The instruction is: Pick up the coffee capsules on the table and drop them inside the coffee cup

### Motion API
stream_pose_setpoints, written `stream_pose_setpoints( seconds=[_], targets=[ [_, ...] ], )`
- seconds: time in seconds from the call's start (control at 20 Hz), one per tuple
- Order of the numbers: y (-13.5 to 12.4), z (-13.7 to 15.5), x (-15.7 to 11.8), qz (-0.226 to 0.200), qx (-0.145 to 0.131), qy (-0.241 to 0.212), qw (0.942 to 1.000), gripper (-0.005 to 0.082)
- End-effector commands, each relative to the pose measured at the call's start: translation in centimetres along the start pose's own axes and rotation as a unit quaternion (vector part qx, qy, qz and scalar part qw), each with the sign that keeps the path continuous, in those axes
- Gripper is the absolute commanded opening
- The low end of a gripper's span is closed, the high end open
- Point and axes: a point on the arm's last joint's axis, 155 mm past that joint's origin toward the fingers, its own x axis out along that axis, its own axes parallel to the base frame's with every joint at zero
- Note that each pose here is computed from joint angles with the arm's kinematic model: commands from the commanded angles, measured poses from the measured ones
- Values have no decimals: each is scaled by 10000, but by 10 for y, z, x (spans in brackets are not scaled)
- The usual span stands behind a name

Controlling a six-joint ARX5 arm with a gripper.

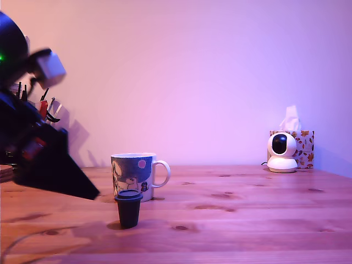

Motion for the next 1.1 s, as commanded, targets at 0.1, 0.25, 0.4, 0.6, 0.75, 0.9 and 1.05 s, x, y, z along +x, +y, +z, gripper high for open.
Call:
stream_pose_setpoints(
  seconds=[0.1,0.25,0.4,0.6,0.75,0.9,1.05],
  targets=[
    [-7,-11,16,-263,-8,-4,9997,551],
    [-9,-9,26,-412,42,-169,9990,551],
    [-7,-12,35,-459,63,-232,9987,551],
    [-3,-9,44,-445,124,-418,9981,551],
    [0,-4,49,-415,139,-584,9973,551],
    [1,-1,53,-440,151,-725,9963,551],
    [2,2,57,-461,114,-861,9952,551]
  ],
)
